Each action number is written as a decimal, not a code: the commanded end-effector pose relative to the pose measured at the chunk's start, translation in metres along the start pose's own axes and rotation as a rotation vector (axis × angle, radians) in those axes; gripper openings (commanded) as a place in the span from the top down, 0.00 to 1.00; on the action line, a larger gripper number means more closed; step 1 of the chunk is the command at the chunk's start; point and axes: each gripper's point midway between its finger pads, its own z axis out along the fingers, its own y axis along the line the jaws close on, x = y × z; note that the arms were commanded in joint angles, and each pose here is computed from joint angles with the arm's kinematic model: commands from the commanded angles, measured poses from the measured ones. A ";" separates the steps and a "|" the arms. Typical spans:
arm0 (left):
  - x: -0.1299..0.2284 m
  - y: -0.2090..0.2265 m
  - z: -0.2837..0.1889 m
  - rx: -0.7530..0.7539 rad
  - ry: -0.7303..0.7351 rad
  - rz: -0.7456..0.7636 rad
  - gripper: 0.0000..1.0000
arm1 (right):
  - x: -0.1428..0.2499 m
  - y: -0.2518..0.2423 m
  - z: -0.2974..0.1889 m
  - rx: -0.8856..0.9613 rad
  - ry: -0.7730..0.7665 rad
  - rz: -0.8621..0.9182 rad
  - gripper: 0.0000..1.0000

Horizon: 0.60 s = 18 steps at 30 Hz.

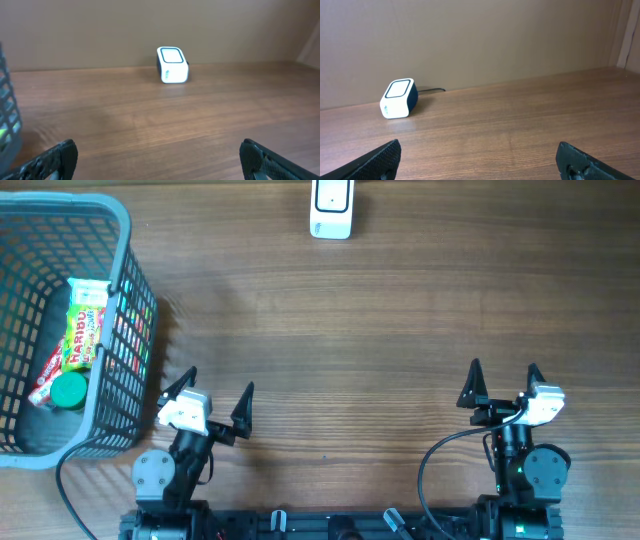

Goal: Scan the item barcode
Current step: 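Reach the left gripper into the basket and grasp the green-lidded jar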

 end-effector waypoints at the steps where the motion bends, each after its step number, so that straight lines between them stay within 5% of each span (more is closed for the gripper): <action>1: -0.043 -0.012 -0.008 0.042 -0.018 -0.003 0.00 | -0.002 0.000 0.000 0.004 -0.009 -0.011 0.00; 5: -0.088 -0.023 -0.003 0.098 0.042 -0.023 0.00 | -0.002 0.000 0.000 0.004 -0.009 -0.012 0.00; 8: -0.114 -0.029 0.007 0.125 0.275 -0.114 0.00 | -0.002 0.000 0.000 0.004 -0.009 -0.011 0.00; 10: -0.100 -0.038 0.012 0.179 0.449 -0.198 0.00 | -0.002 0.000 0.000 0.004 -0.009 -0.011 0.00; 14: -0.098 -0.038 0.034 0.195 0.520 -0.322 0.00 | -0.002 0.000 0.000 0.004 -0.009 -0.011 0.00; 18: -0.192 -0.015 0.060 0.058 0.446 -0.336 0.00 | -0.002 0.000 0.000 0.004 -0.009 -0.011 0.00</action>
